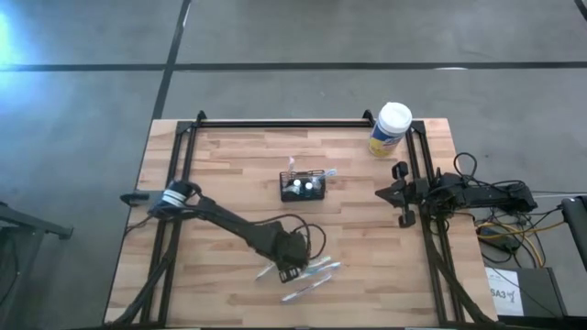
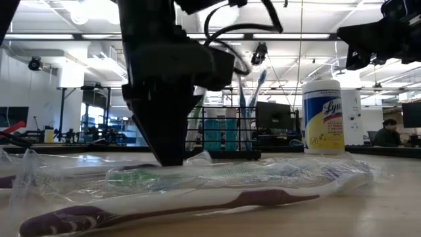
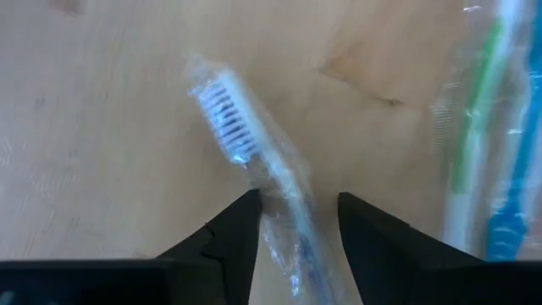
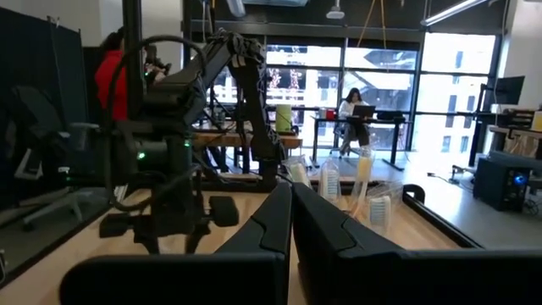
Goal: Pick & Place toothbrushing station
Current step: Put the top violet toothbrush in the wire organizer
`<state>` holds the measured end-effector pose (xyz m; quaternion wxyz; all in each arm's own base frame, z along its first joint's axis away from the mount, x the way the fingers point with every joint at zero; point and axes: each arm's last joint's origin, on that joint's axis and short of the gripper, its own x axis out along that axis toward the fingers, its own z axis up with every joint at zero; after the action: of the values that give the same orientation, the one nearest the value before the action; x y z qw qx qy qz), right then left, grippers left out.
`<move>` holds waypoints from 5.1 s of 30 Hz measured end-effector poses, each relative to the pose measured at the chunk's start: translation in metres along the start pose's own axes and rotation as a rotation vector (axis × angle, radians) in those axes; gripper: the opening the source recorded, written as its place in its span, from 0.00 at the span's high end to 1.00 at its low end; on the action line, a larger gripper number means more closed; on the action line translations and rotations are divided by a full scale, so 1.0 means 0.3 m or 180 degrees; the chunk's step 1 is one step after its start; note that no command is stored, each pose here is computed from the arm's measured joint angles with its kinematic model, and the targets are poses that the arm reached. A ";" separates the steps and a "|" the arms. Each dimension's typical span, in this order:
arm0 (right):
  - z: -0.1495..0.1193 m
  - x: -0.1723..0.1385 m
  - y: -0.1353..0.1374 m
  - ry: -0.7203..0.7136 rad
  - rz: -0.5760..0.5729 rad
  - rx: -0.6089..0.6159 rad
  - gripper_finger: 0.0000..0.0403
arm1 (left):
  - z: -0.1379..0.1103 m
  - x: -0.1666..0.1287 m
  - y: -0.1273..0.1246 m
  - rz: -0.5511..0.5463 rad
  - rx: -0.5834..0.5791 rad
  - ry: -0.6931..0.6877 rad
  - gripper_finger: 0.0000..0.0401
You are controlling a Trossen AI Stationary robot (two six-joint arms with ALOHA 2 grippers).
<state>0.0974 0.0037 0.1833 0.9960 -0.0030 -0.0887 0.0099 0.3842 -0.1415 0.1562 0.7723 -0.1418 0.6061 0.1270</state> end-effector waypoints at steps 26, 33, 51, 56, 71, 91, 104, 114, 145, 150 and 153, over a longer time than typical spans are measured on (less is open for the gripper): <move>0.000 0.000 0.000 0.0004 -0.0004 -0.0044 0.98 | -0.042 -0.210 0.059 -0.0115 0.1051 -0.0678 0.96; -0.003 0.000 0.000 0.0027 -0.0003 -0.0044 0.98 | -0.162 -0.438 0.188 -0.0477 0.0898 -0.1962 0.97; -0.003 0.001 0.000 0.0027 -0.0006 -0.0053 0.98 | -0.570 -0.411 0.609 -0.1127 -0.0046 -0.4043 0.97; -0.006 0.003 0.000 0.0058 -0.0006 -0.0054 0.98 | -0.593 -0.411 0.629 -0.1117 0.0018 -0.4180 0.97; -0.008 0.004 0.000 0.0085 -0.0008 -0.0056 0.98 | -0.644 -0.374 0.679 -0.1050 -0.0094 -0.4397 0.97; -0.008 0.004 0.000 0.0082 -0.0009 -0.0085 0.98 | -0.454 -0.602 0.610 0.0032 0.0172 -0.4819 0.97; -0.008 0.004 0.000 0.0087 -0.0006 -0.0143 0.98 | -0.166 -0.571 0.720 -0.0316 0.0516 -0.4865 0.97; -0.009 0.004 0.000 0.0089 -0.0004 -0.0214 0.98 | -0.059 -0.393 0.767 -0.0439 0.0613 -0.4665 0.97; -0.013 0.004 0.000 0.0135 0.0000 -0.0321 0.98 | 0.017 -0.143 0.793 -0.0472 0.0687 -0.4525 0.97; -0.013 0.004 0.000 0.0138 0.0000 -0.0321 0.98 | 0.009 -0.108 0.795 -0.0437 0.0722 -0.4419 0.97; -0.014 0.004 0.000 0.0143 0.0000 -0.0321 0.98 | -0.004 -0.087 0.797 -0.0431 0.0724 -0.4342 0.97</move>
<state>0.0993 0.0037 0.1794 0.9963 -0.0534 -0.0667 0.0054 0.2891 0.0792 0.1657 0.9970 0.0141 -0.0153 0.0750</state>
